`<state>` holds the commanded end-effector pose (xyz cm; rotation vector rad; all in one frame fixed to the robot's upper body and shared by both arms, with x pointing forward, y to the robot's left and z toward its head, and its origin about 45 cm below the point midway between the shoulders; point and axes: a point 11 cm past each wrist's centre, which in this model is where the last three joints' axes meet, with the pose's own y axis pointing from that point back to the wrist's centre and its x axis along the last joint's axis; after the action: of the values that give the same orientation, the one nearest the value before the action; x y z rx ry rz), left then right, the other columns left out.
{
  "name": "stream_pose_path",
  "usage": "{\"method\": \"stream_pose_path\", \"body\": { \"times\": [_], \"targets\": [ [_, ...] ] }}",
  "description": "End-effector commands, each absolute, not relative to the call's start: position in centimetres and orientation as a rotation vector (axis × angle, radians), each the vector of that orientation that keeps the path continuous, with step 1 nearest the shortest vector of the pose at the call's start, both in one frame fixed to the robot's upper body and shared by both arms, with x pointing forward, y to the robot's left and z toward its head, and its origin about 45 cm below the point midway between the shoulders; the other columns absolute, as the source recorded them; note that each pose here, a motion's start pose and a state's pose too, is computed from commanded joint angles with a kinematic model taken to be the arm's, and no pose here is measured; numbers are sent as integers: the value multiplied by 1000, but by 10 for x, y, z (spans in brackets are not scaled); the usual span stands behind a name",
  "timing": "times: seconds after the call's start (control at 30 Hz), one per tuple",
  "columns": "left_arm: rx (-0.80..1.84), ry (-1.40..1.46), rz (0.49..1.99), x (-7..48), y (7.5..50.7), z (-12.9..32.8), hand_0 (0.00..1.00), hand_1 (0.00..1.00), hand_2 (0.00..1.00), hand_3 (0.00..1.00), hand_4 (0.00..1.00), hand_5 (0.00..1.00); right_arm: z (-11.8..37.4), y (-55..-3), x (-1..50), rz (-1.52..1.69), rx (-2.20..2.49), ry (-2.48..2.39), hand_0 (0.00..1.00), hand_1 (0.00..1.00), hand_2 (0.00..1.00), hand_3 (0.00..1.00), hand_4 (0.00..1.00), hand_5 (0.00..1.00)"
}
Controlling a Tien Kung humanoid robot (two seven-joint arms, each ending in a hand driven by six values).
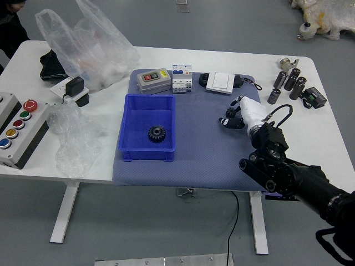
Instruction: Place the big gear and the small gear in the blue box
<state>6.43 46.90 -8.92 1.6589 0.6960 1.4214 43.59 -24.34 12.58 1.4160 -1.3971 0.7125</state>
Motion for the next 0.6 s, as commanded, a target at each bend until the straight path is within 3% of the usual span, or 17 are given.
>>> {"method": "stream_pose_path", "body": {
  "times": [0.13, 0.17, 0.6],
  "targets": [
    [1657, 695, 1421, 65, 469, -89, 716, 685, 648, 670, 668, 354, 125, -245, 435, 719, 1404, -1408, 178, 327, 473, 576, 692, 178],
    [1656, 695, 1421, 65, 468, -89, 715, 685, 649, 670, 667, 353, 125, -246, 436, 722, 1402, -1413, 166, 317, 426, 540, 631, 131],
    [1651, 695, 1418, 65, 466, -90, 715, 685, 648, 671, 666, 355, 130, -250, 437, 744, 1392, -1453, 165, 310, 418, 537, 606, 118]
  ]
}}
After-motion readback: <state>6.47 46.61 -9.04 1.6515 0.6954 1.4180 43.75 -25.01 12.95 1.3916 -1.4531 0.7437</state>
